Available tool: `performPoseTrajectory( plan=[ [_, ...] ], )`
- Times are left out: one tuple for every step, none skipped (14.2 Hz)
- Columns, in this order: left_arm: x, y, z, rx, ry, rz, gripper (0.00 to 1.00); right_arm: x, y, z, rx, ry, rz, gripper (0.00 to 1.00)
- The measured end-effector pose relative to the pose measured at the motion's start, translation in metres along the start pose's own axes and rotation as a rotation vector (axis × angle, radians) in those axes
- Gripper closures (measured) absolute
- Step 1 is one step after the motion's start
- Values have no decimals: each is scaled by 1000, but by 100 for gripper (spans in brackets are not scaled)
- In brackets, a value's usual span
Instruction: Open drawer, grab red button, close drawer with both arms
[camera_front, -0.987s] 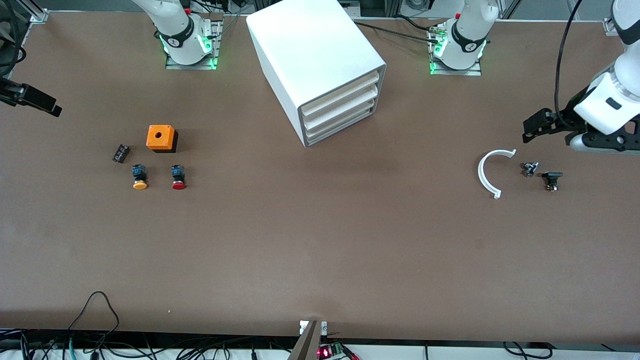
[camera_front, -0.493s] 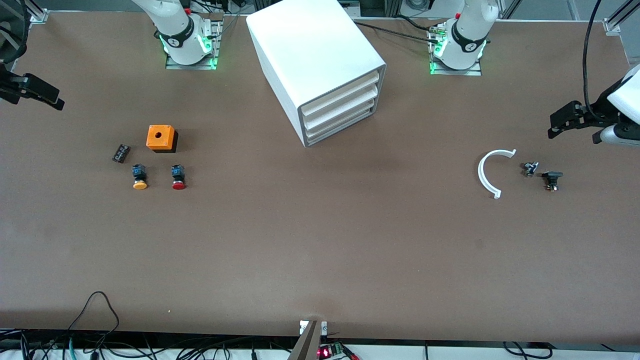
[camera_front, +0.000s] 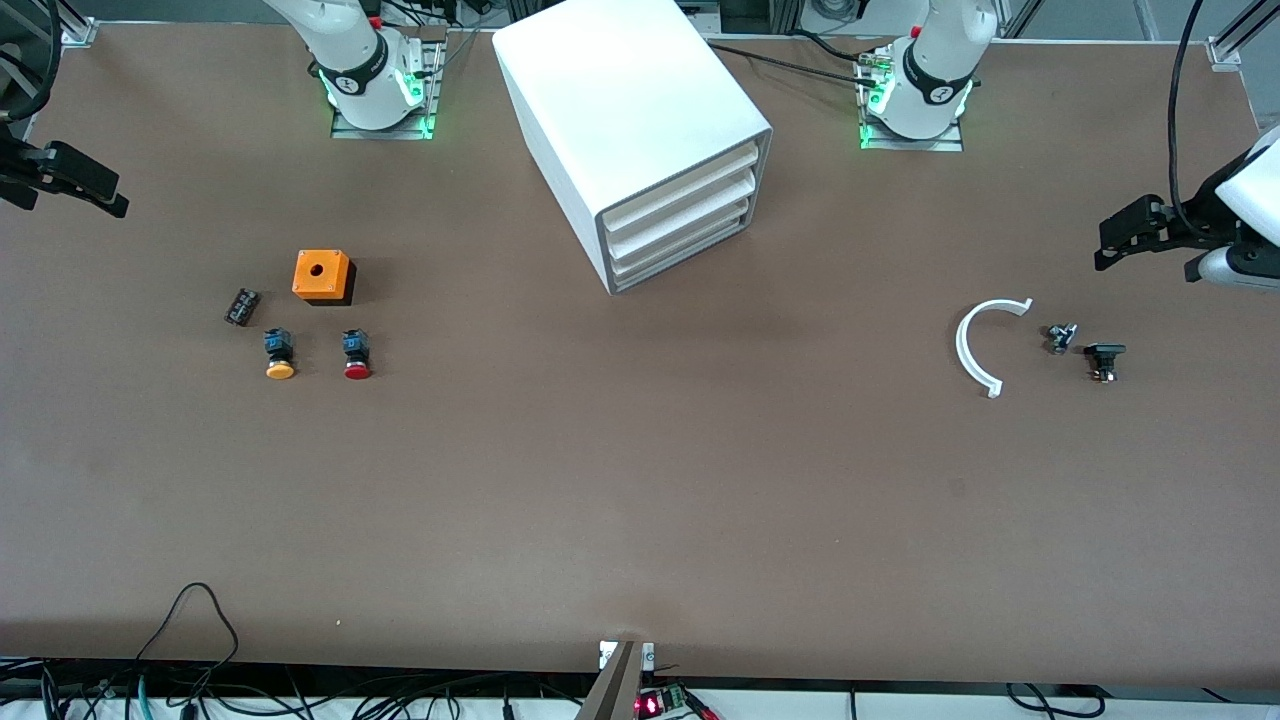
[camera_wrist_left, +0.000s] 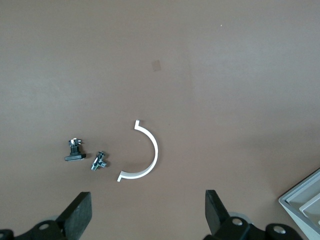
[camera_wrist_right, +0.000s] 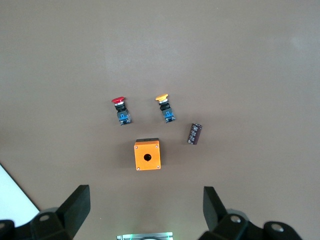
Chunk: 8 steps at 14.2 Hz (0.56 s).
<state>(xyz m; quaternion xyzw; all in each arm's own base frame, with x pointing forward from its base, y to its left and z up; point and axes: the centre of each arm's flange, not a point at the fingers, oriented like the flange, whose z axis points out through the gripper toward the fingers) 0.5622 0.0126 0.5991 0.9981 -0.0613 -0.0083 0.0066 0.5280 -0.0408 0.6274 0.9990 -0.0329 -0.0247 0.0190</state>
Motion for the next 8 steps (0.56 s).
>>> performPoseTrajectory(
  plan=[
    [0, -1, 1, -1, -4, -1, 0, 0, -1, 0, 0, 1, -1, 0],
    [0, -2, 2, -1, -6, -3, 0, 0, -1, 0, 0, 1, -1, 0],
    [0, -3, 2, -1, -8, -5, 0, 0, -1, 0, 0, 1, -1, 0],
    [0, -3, 2, -1, -8, -5, 0, 0, -1, 0, 0, 2, -1, 0],
    [0, -3, 2, -3, -8, -5, 0, 0, -1, -1, 0, 6, -1, 0],
    [0, -3, 2, -5, -8, -5, 0, 0, -1, -2, 0, 13, -2, 0],
    [0, -2, 2, -6, -8, -5, 0, 1, -1, -3, 0, 24, -2, 0],
    [0, -2, 2, -7, -8, -6, 0, 1, -1, -2, 1, 40, -3, 0]
  ],
)
